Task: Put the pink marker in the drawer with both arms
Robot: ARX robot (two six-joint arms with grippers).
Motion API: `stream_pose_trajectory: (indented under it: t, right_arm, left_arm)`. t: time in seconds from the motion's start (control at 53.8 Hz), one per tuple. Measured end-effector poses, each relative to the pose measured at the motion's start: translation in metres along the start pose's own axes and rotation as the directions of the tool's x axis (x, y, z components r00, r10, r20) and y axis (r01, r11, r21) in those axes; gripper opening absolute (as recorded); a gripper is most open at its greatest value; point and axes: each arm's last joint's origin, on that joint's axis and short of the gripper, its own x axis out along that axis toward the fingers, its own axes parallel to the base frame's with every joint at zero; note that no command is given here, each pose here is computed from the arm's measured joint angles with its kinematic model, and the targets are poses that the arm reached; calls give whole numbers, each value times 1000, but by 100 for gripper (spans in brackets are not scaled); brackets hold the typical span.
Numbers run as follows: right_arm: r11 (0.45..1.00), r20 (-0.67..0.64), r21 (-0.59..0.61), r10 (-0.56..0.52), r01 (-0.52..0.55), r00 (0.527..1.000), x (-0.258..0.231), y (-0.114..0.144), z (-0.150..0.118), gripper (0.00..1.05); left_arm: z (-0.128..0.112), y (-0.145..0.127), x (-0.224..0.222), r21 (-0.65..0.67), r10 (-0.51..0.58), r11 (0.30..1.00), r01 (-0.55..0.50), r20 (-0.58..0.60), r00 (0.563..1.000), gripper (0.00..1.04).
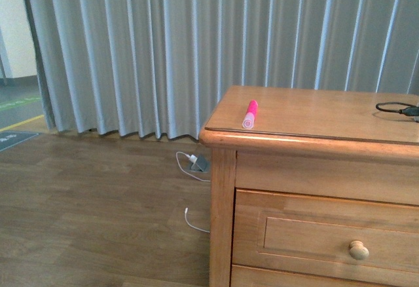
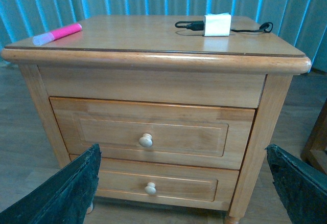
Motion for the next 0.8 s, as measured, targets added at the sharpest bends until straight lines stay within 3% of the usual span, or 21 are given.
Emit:
stream_pose_trajectory:
  t: [0.446,0.558,0.8]
  right_arm:
    - [1000,-6,-5,-10,10,1000,0,0,-1,96]
    - [993,-126,-38,-119,115,985,4,-1,-6,96]
    - [998,-231,3,-64,67,971,47,7,12,96]
  left_arm:
    - [0,0,0,0,0,1000,0,0,1000,99]
    - [0,0,0,0,0,1000,0,0,1000,99]
    - [0,0,0,0,0,1000,0,0,1000,99]
